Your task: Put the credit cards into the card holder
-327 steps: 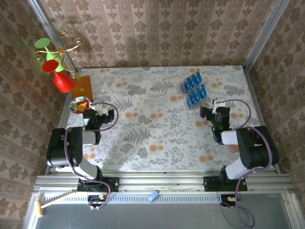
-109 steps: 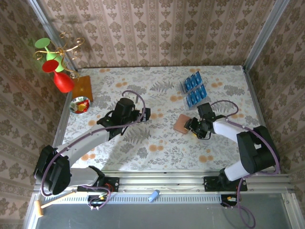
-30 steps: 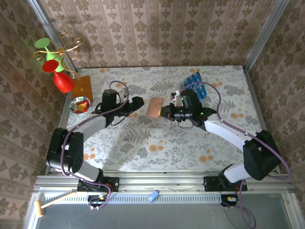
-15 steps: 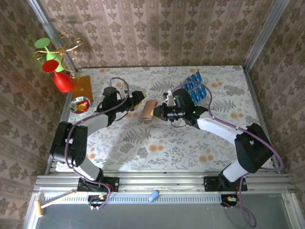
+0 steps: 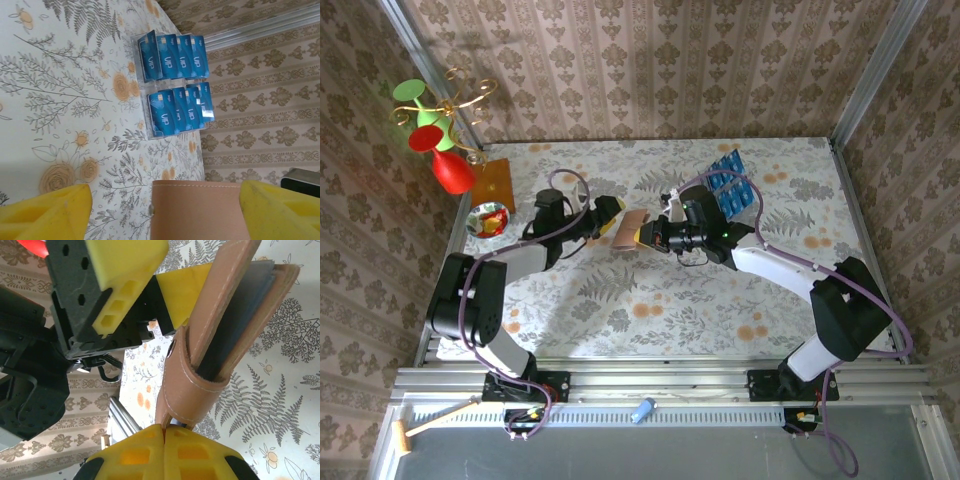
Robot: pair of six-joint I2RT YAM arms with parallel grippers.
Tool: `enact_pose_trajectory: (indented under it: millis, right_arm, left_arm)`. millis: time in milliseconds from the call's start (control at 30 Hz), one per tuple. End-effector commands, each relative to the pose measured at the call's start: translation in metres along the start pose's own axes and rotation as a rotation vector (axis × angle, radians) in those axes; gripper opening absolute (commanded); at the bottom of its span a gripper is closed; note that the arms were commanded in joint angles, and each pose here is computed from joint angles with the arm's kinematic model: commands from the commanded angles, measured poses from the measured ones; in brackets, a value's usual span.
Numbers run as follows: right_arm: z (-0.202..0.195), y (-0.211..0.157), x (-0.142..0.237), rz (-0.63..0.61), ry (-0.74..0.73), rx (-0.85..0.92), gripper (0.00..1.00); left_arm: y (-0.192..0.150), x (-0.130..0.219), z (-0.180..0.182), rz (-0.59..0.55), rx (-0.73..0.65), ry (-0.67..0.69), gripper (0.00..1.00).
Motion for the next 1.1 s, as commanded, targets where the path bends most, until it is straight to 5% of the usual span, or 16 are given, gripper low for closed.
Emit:
enact_pose_trajectory:
  millis: [0, 600, 900, 1067]
  right_arm:
    - [0.021, 0.002, 0.002, -0.004, 0.061, 0.029, 0.0]
    - [0.03, 0.003, -0.009, -0.006, 0.097, 0.034, 0.0]
    - [0.01, 0.005, -0.019, -0.011, 0.058, 0.022, 0.0]
    - [-0.003, 0.007, -0.018, -0.024, 0.036, 0.002, 0.0]
  left_arm:
    - [0.001, 0.002, 0.001, -0.005, -0.012, -0.013, 0.79]
    - [-0.003, -0.007, -0.005, -0.013, 0.05, -0.103, 0.77]
    - [0.008, -0.007, -0.017, -0.068, 0.054, -0.187, 0.43]
    - [0.01, -0.003, -0.017, -0.08, 0.051, -0.184, 0.38]
Point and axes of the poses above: each hand's point on the last joint's axis, 136 mm out from that joint toward the fingers, its own x axis back along the fingers, its own z axis along the line the jaws close on, y = z × x, the point moved 8 cm from there along x, back along the fingers, and after that the axes turned 12 degrees about -x, right-handed, at the moved point
